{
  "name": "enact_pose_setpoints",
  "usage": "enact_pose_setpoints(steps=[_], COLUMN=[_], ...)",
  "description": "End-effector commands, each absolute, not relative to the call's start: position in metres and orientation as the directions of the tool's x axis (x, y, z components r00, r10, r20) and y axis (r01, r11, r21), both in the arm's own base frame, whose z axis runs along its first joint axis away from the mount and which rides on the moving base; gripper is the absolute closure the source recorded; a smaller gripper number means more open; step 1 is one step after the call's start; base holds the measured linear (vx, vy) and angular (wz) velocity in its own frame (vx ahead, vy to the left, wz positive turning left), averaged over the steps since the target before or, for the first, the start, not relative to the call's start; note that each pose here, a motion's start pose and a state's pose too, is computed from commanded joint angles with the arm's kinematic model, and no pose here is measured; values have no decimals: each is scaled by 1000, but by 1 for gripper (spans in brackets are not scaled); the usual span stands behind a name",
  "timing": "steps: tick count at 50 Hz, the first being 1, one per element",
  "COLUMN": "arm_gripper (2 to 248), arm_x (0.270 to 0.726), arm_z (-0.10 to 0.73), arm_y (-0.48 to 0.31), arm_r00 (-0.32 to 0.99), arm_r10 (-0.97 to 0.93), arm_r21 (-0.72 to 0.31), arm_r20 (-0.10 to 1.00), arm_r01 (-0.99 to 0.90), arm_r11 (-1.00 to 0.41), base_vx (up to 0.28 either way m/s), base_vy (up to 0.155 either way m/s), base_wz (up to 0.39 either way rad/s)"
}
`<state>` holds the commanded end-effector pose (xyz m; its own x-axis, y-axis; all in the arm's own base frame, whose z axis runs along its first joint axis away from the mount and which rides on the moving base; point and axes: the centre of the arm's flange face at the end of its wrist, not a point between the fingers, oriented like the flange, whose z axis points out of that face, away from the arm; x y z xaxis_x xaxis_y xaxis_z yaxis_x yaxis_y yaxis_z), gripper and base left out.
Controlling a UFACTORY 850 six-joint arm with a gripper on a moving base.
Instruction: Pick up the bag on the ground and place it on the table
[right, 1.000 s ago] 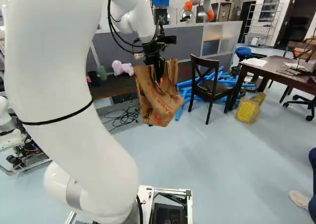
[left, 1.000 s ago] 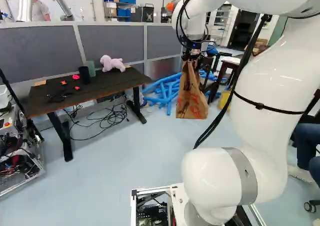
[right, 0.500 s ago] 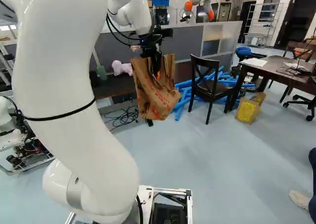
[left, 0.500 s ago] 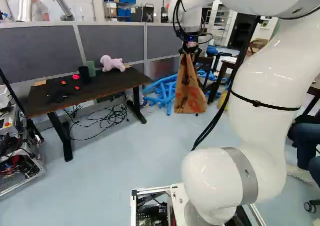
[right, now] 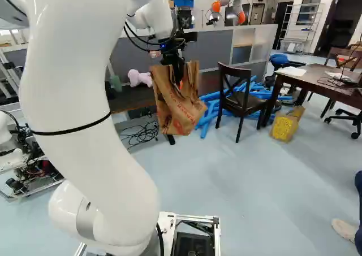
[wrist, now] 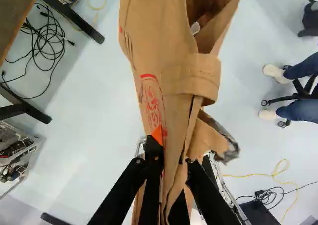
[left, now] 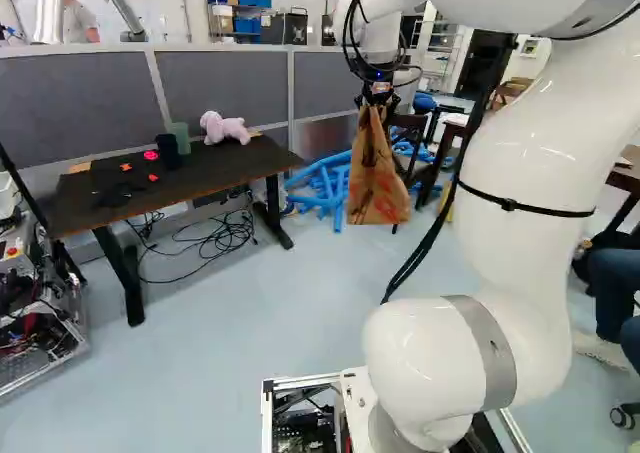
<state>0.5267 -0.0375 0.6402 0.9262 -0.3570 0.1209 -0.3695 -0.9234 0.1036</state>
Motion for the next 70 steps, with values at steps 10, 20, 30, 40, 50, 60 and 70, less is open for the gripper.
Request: enact_pose_setpoints(steps=[10, 20, 30, 40, 50, 60, 70], arm_gripper=[229, 229, 229, 229, 229, 229, 229], arm_x=[527, 527, 527, 527, 527, 527, 527], arm_z=[640, 640, 640, 640, 640, 640, 640], arm_y=[-38, -38, -38, -38, -38, -38, -38], arm_r00=[926, 926, 926, 926, 926, 926, 926], arm_r10=[-357, -357, -357, -357, -357, -357, -357], arm_r21=[104, 104, 104, 104, 104, 104, 104], arm_r20=[121, 121, 121, 121, 121, 121, 121], arm_r01=[-369, -369, -369, -369, -369, -369, -369], arm_r11=[-923, -923, -923, -923, -923, -923, -923], base_vx=[138, 173, 190, 207, 207, 206, 206], base_vy=[12, 71, 126, 138, 138, 118, 89], base_wz=[43, 285, 373, 411, 408, 322, 168])
